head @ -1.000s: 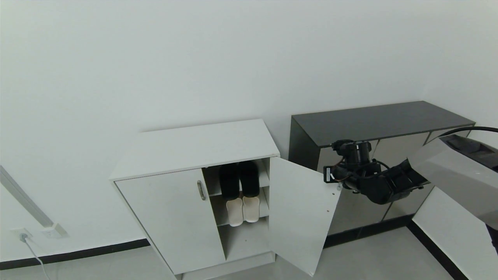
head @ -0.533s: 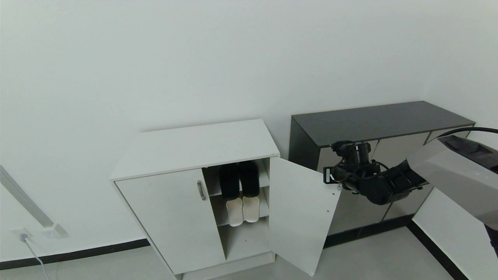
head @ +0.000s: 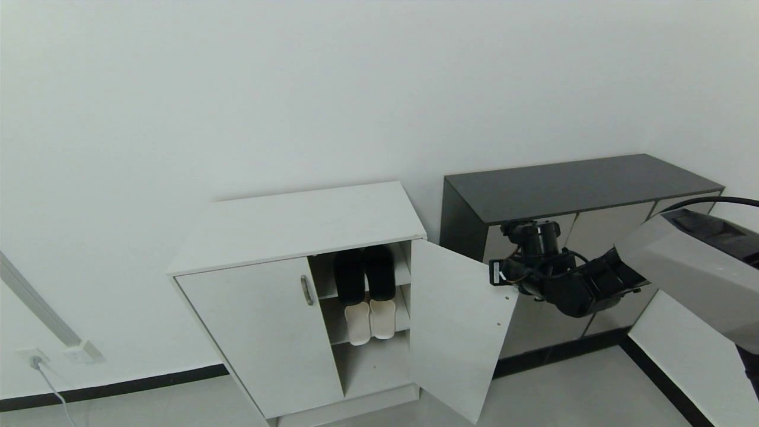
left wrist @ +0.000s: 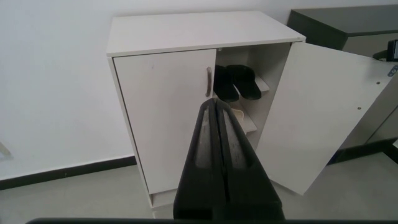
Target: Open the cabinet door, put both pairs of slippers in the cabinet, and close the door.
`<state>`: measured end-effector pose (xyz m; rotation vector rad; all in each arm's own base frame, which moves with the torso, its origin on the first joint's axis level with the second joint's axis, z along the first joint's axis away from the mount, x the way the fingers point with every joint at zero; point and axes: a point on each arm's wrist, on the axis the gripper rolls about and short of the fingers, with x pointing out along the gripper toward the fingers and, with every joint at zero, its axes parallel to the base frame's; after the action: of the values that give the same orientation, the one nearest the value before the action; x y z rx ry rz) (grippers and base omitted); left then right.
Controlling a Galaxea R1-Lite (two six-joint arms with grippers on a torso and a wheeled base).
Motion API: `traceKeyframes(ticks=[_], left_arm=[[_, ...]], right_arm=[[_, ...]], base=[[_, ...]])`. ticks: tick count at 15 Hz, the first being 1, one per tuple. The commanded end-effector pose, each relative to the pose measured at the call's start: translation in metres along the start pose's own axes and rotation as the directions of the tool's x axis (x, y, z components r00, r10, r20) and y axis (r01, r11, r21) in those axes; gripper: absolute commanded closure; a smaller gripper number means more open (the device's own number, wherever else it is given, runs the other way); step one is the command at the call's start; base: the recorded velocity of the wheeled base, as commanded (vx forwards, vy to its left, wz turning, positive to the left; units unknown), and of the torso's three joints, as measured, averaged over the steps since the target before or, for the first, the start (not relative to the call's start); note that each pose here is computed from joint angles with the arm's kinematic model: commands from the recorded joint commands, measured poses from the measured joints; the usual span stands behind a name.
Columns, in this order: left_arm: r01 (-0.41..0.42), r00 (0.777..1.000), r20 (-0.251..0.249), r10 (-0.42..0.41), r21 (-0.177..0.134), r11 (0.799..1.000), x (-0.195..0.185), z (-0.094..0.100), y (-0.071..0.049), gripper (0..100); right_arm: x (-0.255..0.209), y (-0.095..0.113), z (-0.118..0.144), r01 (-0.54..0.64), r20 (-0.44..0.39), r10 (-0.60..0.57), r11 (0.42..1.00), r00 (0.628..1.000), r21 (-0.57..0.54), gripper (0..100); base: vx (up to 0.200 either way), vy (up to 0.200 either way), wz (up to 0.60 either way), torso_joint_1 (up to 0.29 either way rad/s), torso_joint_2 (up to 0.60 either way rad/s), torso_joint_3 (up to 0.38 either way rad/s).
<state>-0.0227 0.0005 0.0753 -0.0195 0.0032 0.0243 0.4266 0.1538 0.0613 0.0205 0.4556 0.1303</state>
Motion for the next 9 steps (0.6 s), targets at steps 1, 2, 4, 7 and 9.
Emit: traceKeyframes(ticks=[1,2,4,7,9], left_arm=[[0.000,1.000,0.000,0.000,0.000,1.000,0.000,0.000,0.000,100],[0.000,1.000,0.000,0.000,0.001,1.000,0.000,0.000,0.000,100],[0.000,1.000,0.000,0.000,0.001,1.000,0.000,0.000,0.000,100],[0.000,1.000,0.000,0.000,0.001,1.000,0.000,0.000,0.000,100],[0.000,1.000,0.000,0.000,0.000,1.000,0.000,0.000,0.000,100]], right_arm=[[-0.004,0.011,-0.006,-0.022,-0.017,0.022,1.000,1.000,-0.015,100],[-0.008,0.016,-0.006,-0.034,-0.016,0.034,0.999,0.999,-0.019,100],[-0.026,0.034,-0.003,-0.075,-0.012,0.075,0.997,0.997,-0.021,100],[-0.051,0.054,-0.002,-0.132,-0.013,0.132,0.991,0.991,-0.031,100],[-0.067,0.071,-0.006,-0.177,-0.025,0.176,0.983,0.984,-0.051,100]], base=[[0.000,0.000,0.00,0.000,0.00,0.000],[0.000,0.000,0.00,0.000,0.00,0.000],[0.000,0.000,0.00,0.000,0.00,0.000],[0.000,0.000,0.00,0.000,0.00,0.000],[0.000,0.000,0.00,0.000,0.00,0.000]])
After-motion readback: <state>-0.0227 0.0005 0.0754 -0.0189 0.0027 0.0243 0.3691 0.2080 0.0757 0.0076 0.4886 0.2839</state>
